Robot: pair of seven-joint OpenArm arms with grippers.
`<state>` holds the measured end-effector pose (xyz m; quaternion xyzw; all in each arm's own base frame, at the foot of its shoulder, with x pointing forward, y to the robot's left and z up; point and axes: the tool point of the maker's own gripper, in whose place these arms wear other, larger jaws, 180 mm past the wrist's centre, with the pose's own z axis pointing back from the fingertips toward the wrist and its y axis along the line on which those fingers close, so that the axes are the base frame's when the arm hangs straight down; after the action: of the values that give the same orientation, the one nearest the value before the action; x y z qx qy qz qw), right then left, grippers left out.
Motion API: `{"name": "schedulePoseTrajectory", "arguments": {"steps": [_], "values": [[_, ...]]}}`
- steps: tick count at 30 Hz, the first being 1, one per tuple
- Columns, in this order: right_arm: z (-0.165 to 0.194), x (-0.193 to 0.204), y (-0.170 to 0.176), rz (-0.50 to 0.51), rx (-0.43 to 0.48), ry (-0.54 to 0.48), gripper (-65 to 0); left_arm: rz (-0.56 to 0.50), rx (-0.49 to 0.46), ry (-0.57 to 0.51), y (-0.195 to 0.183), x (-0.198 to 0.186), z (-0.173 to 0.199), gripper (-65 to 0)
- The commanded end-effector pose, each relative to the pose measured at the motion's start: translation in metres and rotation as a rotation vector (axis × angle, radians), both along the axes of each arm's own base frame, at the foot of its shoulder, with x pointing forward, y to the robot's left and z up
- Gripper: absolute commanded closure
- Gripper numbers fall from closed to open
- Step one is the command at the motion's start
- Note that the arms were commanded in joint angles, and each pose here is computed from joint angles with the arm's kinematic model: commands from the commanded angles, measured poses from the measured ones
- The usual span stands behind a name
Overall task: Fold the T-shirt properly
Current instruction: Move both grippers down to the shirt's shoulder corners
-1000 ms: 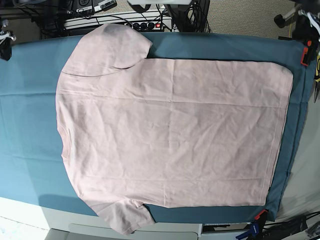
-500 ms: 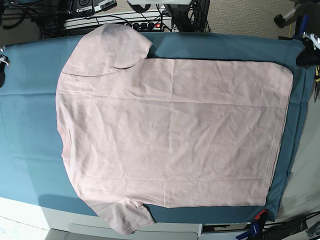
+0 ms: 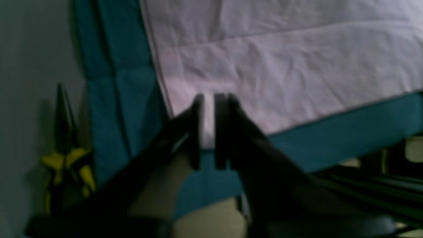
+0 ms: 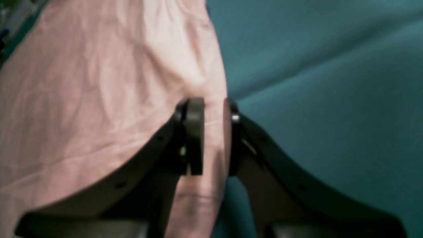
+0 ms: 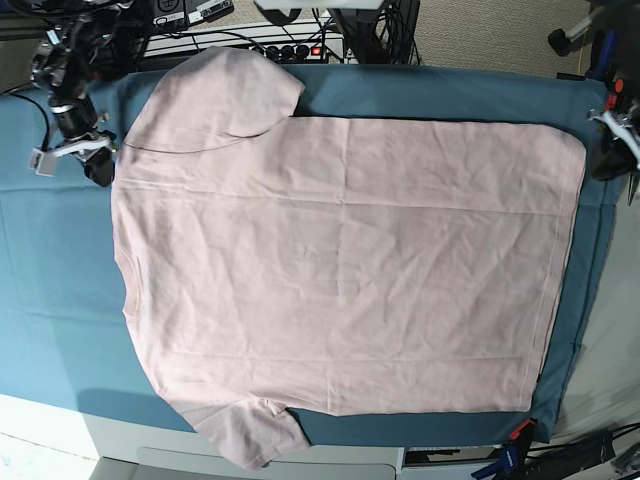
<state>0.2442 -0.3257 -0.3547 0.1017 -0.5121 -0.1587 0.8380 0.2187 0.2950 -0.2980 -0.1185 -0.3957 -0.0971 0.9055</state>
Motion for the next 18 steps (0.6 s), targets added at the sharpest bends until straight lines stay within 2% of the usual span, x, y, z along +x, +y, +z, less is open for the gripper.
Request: {"name": "schedulePoseTrajectory", "arguments": {"steps": [1, 4, 8, 11, 12, 15, 18], "values": [[0.016, 0.007, -0.007, -0.009, -0.038, -0.06, -11.2, -0.018, 0.021, -0.058, -0.001, 0.013, 0.013, -10.7], [0.011, 0.004, -0.009, -0.012, -0.079, -0.034, -11.2, -0.059, 0.072, -0.097, -0.01, 0.028, 0.011, -10.7], [0.009, 0.003, -0.009, -0.011, -0.081, -0.029, -11.2, -0.119, 0.139, -0.118, -0.023, 0.044, 0.006, -10.7], [-0.006, -0.004, -0.002, 0.019, -0.059, 0.065, -11.6, -0.156, 0.159, -0.092, -0.033, 0.048, -0.001, -10.7], [-0.009, -0.006, 0.001, 0.025, -0.044, 0.08, -13.6, -0.16, 0.157, -0.09, -0.035, 0.049, -0.002, -10.7], [-0.014, -0.008, 0.007, 0.022, -0.022, 0.087, -28.3, -0.117, 0.171, -0.106, -0.029, 0.058, 0.004, -10.8], [-0.019, -0.01, 0.013, 0.021, -0.001, 0.096, -29.7, -0.079, 0.233, -0.134, -0.014, 0.069, 0.013, -10.8]]}}
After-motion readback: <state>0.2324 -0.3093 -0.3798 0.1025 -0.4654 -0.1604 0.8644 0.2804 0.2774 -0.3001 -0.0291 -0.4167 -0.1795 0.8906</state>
